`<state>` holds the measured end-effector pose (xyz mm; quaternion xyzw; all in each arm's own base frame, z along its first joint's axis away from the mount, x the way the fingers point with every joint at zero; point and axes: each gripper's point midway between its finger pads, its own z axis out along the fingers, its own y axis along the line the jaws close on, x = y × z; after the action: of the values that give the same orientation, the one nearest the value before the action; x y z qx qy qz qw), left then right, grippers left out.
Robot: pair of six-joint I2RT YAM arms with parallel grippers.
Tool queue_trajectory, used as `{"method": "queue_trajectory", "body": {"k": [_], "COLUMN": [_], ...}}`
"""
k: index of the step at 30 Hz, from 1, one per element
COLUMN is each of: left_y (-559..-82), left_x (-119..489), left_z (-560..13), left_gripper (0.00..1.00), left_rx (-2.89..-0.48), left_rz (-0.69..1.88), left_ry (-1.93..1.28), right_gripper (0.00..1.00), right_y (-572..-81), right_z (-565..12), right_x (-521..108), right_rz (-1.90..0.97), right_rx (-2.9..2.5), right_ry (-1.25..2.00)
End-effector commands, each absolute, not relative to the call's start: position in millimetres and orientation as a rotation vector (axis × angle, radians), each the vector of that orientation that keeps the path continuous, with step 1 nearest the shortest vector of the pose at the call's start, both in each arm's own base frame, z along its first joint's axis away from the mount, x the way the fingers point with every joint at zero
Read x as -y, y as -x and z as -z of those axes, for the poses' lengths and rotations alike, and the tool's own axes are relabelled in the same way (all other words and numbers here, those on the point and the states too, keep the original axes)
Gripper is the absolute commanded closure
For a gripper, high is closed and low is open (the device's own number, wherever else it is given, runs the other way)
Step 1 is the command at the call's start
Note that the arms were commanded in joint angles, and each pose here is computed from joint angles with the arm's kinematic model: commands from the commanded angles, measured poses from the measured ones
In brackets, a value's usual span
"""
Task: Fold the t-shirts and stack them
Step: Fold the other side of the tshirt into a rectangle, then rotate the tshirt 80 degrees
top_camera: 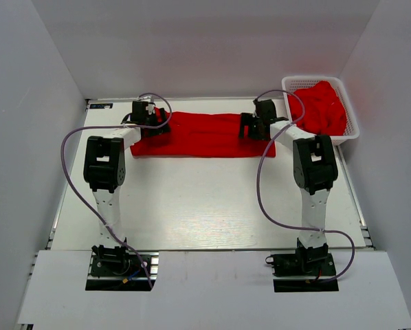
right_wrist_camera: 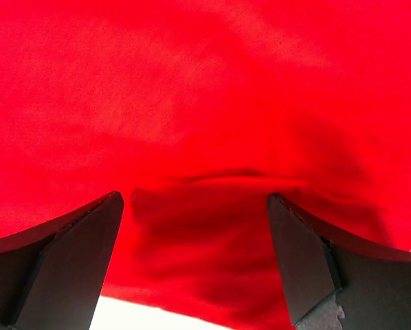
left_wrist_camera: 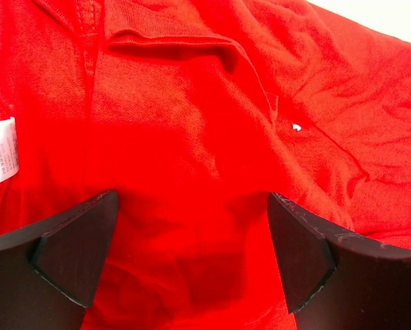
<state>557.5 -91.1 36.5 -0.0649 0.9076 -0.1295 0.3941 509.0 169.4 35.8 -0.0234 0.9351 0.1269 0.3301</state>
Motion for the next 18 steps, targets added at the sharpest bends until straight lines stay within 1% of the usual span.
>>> {"method": "queue_trajectory", "body": {"k": [1,4,8,11,12,16,18], "left_y": [-549.7,-550.0,-552.2,-560.1,-568.0,-575.5,-574.4], "left_x": [81.6,79.7,76.2,78.1,80.5,79.1,73.1], "left_z": [-50.2,-49.9,-57.1,-72.1,-85.4,-115.1,-127.4], "left_gripper": [0.00,0.00,0.00,0.00,0.00,0.00,0.00], "left_rx": [-2.311,-2.310,-2.298,-2.277,-2.246,-2.205,-2.192], "left_rz": [0.299,0.284,0.261,0.269,0.284,0.276,0.241], "left_ry": [0.199,0.193,0.202,0.183,0.174,0.176,0.193], "right_gripper": [0.10,0.10,0.10,0.10,0.10,0.10,0.10], "right_y": [-541.9,-554.4,-556.7,-557.1,-555.5,-562.3,-566.7], "right_z": [-61.3,-67.3,-59.8,-73.3,-80.6,-93.9,-87.8], "right_x": [-148.3,-131.3,-116.7,-118.4,-122.1,-128.7,-128.5], "right_rz": [-0.206,-0.123,-0.033,-0.017,-0.024,-0.043,-0.024], "right_rx": [-2.296,-2.269,-2.318,-2.299,-2.281,-2.239,-2.248], "right_ry": [-0.082,-0.157,-0.187,-0.079,-0.046,0.052,0.107]}}
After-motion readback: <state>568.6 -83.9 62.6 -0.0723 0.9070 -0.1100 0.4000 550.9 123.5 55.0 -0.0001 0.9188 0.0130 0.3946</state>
